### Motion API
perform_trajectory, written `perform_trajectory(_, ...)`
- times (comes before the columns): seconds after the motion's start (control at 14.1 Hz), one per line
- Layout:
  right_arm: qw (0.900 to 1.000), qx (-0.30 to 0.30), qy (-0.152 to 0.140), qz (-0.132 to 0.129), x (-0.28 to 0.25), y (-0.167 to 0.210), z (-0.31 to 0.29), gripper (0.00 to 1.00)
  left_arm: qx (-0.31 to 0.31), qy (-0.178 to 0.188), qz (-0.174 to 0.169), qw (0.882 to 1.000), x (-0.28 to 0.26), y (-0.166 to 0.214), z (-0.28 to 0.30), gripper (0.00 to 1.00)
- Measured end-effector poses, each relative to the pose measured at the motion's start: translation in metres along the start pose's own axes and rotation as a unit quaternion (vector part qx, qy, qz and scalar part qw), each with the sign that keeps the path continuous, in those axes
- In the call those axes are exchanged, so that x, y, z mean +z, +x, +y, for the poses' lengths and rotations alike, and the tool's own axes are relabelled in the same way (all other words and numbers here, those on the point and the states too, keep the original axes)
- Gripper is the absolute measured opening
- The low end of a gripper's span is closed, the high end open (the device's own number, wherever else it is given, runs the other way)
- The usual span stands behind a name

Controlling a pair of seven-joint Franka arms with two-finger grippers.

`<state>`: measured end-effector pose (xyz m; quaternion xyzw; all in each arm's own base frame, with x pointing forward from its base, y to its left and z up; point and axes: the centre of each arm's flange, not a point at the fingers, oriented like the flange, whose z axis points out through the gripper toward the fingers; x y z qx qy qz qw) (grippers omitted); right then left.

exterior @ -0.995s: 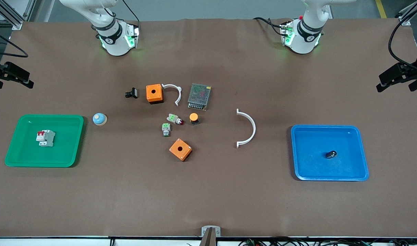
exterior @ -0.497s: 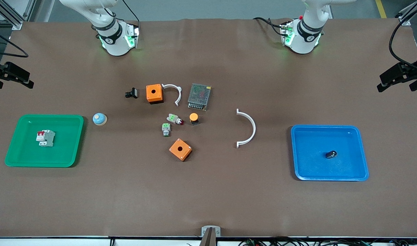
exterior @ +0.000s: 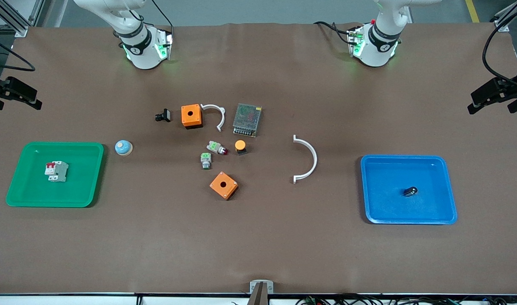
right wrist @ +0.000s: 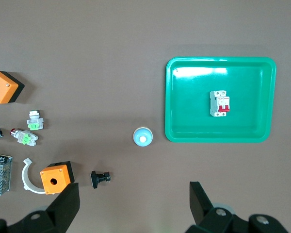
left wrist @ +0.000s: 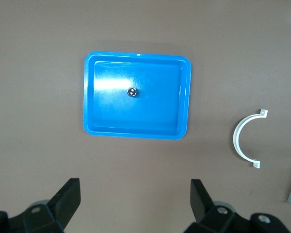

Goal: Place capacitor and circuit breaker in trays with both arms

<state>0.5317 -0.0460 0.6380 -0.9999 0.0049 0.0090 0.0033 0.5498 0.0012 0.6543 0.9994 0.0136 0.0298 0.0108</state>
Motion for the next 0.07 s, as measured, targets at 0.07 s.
perform_trajectory(0.07,1.0,0.0,0.0,0.0,0.0,0.0,0.0,1.0,0.0,0.0,0.0,1.0,0.0,0.0,0.0,1.0)
